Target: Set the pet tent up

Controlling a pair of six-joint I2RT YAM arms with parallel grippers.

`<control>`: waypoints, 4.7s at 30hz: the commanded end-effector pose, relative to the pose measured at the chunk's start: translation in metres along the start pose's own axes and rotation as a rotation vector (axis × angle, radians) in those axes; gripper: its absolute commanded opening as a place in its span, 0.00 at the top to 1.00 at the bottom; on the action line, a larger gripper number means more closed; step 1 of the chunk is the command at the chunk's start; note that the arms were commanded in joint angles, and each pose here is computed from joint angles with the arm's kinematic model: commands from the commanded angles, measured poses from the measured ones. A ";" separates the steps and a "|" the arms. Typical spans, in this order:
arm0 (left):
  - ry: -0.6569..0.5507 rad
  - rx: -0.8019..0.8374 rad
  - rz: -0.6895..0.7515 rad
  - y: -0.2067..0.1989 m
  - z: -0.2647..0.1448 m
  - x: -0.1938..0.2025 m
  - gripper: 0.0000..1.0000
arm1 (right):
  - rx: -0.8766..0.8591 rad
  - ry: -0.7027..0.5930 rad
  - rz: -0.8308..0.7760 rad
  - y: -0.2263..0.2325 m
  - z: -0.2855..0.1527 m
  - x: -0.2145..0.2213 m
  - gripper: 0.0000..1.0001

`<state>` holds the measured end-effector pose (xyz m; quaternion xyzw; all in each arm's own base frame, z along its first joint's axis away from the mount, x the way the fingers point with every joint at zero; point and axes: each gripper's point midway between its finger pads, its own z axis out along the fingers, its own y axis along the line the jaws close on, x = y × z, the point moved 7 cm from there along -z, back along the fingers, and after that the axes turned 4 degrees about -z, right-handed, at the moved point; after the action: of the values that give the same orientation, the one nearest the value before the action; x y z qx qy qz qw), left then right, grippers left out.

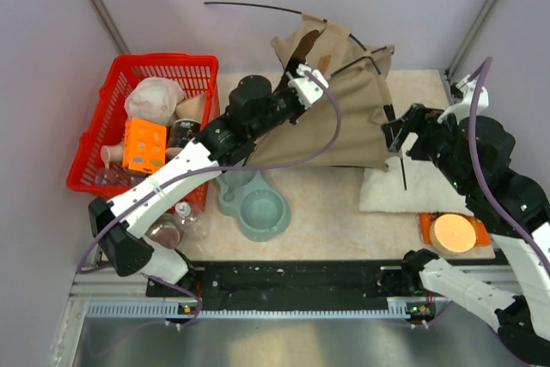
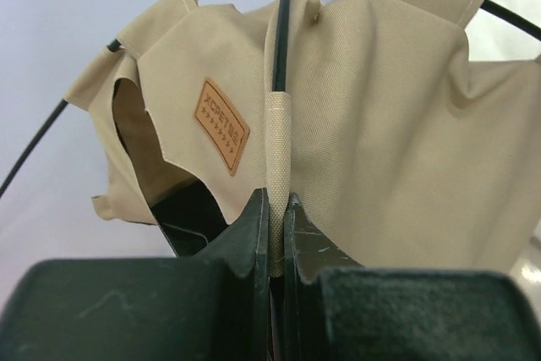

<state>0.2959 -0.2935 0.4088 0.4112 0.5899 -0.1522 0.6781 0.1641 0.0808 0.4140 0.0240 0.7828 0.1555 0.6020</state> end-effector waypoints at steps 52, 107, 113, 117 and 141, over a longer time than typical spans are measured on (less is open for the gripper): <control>-0.299 0.159 -0.259 -0.011 -0.048 -0.051 1.00 | -0.559 0.264 0.145 0.026 -0.111 0.037 1.00; -0.327 0.226 -0.773 -0.087 -0.106 0.068 0.25 | -0.708 0.018 0.503 0.156 0.076 0.004 1.00; -0.348 0.226 -0.727 -0.094 -0.095 0.072 0.23 | -0.686 -0.001 0.538 0.162 0.081 0.003 1.00; -0.368 0.200 -0.696 -0.097 -0.090 0.073 0.22 | -0.678 -0.005 0.556 0.166 0.083 0.004 1.00; -0.367 -0.074 -0.601 -0.088 -0.072 0.088 0.94 | -0.653 -0.011 0.556 0.173 0.095 0.009 1.00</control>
<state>0.2071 -0.2711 0.2702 0.1798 0.5935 -0.3905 0.6804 0.2269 0.2685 0.3998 0.0456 0.6929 0.5332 0.4833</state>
